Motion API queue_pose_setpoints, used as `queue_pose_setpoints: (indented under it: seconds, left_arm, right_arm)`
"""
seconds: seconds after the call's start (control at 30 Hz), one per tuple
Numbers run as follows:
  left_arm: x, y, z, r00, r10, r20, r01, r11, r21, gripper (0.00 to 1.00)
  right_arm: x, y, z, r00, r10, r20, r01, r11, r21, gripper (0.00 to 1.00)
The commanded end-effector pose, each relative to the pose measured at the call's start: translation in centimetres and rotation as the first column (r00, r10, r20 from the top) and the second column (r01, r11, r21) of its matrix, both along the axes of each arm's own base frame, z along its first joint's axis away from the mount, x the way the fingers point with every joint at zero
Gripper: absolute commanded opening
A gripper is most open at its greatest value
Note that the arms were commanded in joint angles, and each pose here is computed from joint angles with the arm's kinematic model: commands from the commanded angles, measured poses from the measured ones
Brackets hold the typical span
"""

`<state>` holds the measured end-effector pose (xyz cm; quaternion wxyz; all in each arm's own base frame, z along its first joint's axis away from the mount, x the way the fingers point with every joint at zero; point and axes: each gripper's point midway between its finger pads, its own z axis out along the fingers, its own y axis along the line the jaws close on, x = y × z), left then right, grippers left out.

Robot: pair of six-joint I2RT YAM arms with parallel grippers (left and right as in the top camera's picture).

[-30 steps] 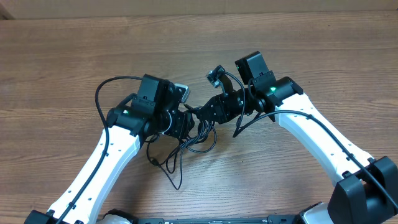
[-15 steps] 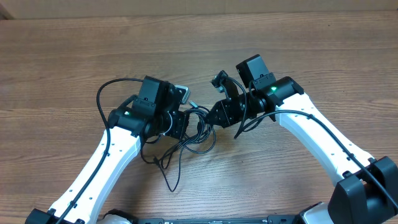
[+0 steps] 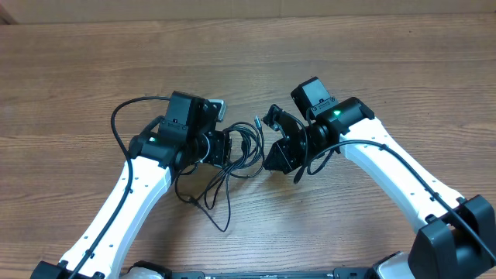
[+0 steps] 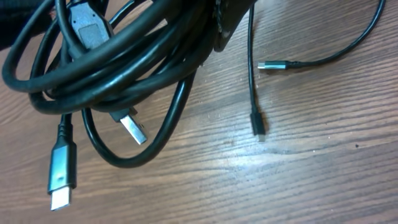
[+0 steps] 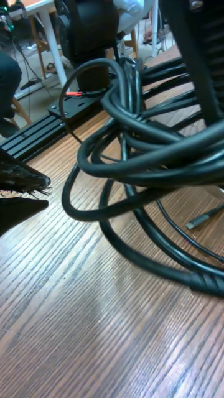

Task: Untangle cables

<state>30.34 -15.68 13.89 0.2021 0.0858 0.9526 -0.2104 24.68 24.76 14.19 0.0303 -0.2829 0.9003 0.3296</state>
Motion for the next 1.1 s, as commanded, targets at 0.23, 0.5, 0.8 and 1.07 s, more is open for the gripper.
queue_pose_setpoints:
  seconds: [0.23,0.5,0.8,1.07]
  left_arm:
    - [1.4,1.4,0.8,0.981,0.195,-0.002,-0.195,0.981,0.000,0.04]
    - [1.9,2.4,0.7,0.931,0.362,-0.041,-0.363,0.932,-0.010,0.04]
    - [1.7,1.2,0.9,0.937,0.347,-0.040,-0.348,0.937,-0.028,0.04]
    - [1.6,0.7,0.9,0.911,0.406,-0.070,-0.410,0.911,-0.047,0.04]
  right_arm:
    - [1.0,-0.2,1.1,0.999,-0.045,-0.008,0.045,0.998,0.034,0.38]
    - [1.1,2.7,5.1,0.999,-0.009,-0.032,0.017,0.968,0.249,0.47]
    - [5.9,4.0,4.3,0.970,-0.200,0.139,0.179,0.972,0.155,0.52]
    - [7.9,3.3,2.4,0.897,-0.363,0.252,0.375,0.927,-0.001,0.35]
